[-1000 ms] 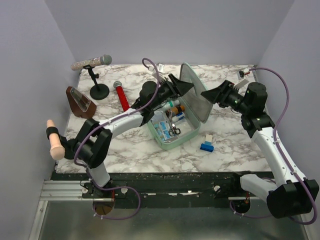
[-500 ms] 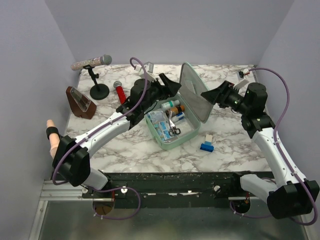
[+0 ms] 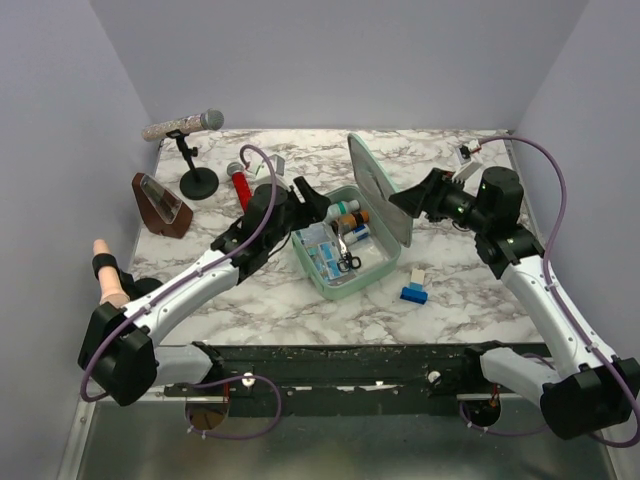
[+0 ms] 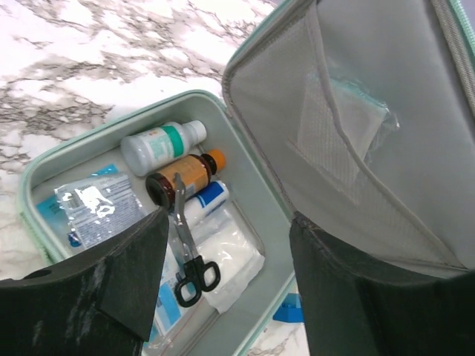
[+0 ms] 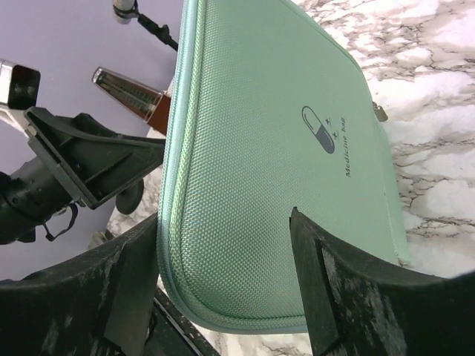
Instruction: Organize the medicine kit
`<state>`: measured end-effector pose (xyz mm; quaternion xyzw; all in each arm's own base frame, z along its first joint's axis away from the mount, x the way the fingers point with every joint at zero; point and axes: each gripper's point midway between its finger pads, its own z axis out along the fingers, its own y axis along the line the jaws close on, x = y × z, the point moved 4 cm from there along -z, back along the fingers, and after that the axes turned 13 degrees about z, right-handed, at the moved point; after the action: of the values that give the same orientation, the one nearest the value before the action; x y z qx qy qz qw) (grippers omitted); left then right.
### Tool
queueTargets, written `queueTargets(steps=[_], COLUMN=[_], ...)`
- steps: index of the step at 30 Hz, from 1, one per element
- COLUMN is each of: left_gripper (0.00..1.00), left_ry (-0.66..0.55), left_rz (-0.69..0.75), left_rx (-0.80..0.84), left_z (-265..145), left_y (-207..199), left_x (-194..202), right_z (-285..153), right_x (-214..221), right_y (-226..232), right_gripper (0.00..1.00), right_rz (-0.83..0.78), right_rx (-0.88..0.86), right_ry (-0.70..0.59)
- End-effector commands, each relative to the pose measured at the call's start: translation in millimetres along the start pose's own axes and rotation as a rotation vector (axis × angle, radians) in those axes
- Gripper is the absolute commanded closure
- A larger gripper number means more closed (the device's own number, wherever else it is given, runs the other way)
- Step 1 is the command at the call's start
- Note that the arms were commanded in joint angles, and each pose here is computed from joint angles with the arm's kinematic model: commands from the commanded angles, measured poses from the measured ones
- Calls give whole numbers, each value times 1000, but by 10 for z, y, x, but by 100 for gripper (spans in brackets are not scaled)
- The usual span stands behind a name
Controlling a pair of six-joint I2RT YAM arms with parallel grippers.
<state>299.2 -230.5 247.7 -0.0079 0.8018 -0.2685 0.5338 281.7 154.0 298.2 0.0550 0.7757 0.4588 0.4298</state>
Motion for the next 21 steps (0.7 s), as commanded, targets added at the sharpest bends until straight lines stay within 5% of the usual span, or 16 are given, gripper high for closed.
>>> queueTargets(steps=[1,10,21], left_gripper=[28,26,22], left_ry=[-16,-51,-90], left_rz=[-10,-52,-64], left_rx=[76,-298,-282], left_z=[94,-479,-693], left_y=[-251,593,748], left_x=[-231,1,-4], right_z=[-33,74,6], right_x=[14,517,622], right_y=[30,319,35], right_gripper=[24,18,12], right_rz=[-25,-114,-75], right_rx=[1,-138,11], right_ry=[7,246,207])
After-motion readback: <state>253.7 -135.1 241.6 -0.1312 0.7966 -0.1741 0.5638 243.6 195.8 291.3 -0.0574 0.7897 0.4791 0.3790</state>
